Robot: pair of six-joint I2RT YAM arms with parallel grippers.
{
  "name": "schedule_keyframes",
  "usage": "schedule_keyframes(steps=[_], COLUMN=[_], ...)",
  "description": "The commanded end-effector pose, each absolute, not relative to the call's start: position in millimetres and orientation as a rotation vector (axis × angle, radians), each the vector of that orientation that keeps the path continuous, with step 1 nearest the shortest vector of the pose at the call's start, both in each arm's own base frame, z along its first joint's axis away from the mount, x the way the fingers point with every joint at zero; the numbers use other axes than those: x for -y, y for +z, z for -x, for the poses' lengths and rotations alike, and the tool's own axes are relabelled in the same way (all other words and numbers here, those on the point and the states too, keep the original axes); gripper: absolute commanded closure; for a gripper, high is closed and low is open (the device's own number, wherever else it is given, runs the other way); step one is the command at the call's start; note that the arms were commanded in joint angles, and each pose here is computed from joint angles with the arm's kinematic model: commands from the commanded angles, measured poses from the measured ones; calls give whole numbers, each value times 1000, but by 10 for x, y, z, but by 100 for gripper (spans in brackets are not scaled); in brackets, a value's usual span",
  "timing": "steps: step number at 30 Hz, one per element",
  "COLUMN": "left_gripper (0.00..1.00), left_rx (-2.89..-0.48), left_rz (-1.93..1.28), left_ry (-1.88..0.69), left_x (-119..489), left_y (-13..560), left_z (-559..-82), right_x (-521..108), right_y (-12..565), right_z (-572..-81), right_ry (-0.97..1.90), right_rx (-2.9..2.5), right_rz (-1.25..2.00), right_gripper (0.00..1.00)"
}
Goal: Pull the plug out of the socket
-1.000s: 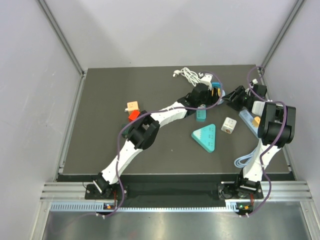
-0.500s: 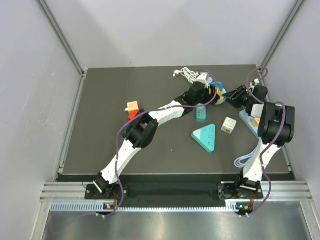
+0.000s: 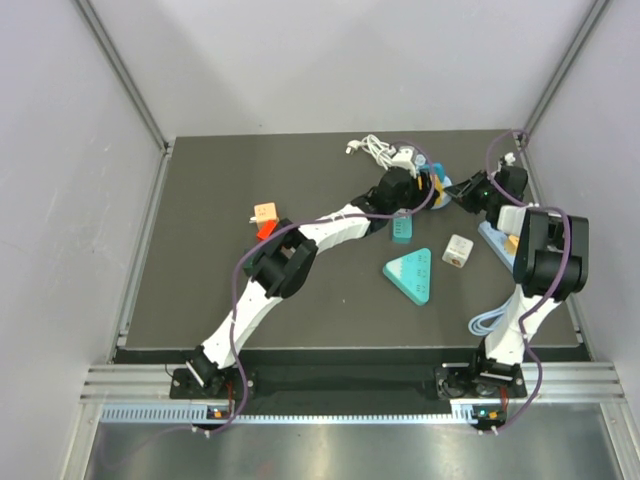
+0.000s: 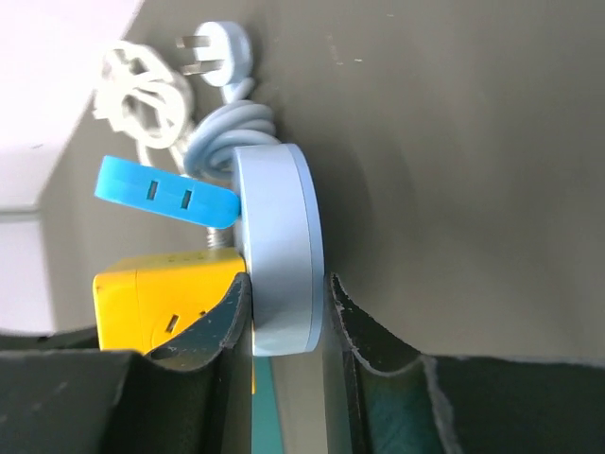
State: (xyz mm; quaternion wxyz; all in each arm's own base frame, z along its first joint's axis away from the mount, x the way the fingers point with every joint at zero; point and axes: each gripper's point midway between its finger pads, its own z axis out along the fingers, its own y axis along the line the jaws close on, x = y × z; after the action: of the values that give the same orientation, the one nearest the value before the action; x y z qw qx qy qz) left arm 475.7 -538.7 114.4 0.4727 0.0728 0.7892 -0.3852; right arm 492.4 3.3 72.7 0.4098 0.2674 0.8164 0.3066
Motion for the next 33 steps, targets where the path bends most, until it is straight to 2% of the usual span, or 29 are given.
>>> schedule_keyframes(steps=[1,9,14,24,26,29,33], left_gripper=[100,100,100,100,100,100,100], left_rx=[-1613,-1619,-1621,-1599,-1543,-1536,-1519], left_rz=[-212,-234,-6,1,-181,-398,-591], left_ry=[-919,-1024,-1360,-1158,-1160,-1117,-930], left_x=[5470,5624,5513,5219,5392,5612,5757], left_y=[2600,2694,2819,3009,3162,3090,2911], left_z=[-4696,-4550,-4685,-4697,-4539,-4333,-4177], right_x=[441,559,505,565,540,537,502], right_y=[363,325,359,349,350,347,337], right_z=[-4730,-4668,-4653,-4614,-4622,-4622,-4623], right_ry=[349,245,271,213,232,237,257], right_rx=[-2187,-2204,-2188,-2192,-2193,-2196,-2202], right_rz=[-795,-868,-855,-882,-881,-879,-876], right_gripper=[100,100,100,100,100,100,100])
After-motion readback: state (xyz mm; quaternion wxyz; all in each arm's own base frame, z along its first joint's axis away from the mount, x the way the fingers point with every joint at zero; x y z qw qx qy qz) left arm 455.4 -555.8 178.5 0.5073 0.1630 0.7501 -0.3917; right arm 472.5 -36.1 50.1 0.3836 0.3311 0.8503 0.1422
